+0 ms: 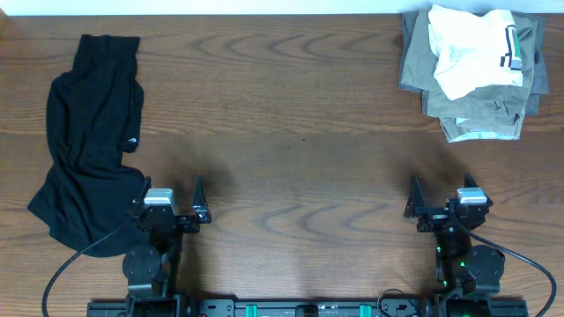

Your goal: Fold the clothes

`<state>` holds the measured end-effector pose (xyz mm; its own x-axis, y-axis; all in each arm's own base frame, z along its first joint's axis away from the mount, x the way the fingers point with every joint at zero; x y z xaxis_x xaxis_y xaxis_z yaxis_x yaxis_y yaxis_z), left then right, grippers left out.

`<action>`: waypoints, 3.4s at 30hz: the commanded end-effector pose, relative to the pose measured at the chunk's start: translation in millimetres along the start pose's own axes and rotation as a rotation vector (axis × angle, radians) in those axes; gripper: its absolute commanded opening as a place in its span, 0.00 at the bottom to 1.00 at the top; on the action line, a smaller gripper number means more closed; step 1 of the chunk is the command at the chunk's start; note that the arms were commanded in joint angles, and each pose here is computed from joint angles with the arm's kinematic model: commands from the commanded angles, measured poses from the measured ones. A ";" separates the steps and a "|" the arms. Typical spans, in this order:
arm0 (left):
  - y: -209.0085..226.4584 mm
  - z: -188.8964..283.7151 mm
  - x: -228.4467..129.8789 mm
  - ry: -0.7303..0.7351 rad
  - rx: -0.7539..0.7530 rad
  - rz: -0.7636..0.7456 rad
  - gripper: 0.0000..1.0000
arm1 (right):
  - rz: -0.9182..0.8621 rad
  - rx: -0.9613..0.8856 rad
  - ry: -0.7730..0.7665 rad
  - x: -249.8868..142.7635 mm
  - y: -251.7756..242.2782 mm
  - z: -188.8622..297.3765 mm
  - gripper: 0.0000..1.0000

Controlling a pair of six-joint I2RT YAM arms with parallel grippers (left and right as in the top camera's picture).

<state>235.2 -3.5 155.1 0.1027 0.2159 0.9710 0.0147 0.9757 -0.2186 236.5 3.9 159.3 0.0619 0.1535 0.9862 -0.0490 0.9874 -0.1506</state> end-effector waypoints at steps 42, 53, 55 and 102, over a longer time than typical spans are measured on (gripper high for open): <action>2.6 -0.5 -14.4 0.048 0.004 -0.002 0.98 | -0.012 -0.017 0.002 -1.0 -3.7 0.3 0.99; 2.6 -0.5 -14.4 0.048 0.004 -0.002 0.98 | -0.012 -0.017 0.002 -1.0 -3.7 0.3 0.99; 2.6 -0.5 -14.4 0.048 0.004 -0.002 0.98 | -0.012 -0.017 0.002 -0.9 -3.7 0.3 0.99; -10.6 -36.8 47.4 0.375 0.070 0.079 0.98 | -0.035 0.046 -0.070 56.5 -0.8 1.4 0.99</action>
<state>269.3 -4.2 186.7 0.4447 0.2566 0.8581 -0.0710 0.9652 -0.2518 237.6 13.8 192.3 0.0052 0.1300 0.9915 -0.1017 0.9864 -0.1288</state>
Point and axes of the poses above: each gripper's point midway between its finger pads, its own z axis back along the fingers, its own y axis along the line the jaws close on, x = y × z, the point moved 1 cm from there along z, back along the fingers, and after that the axes turned 10 degrees about z, right-handed, at the moved point
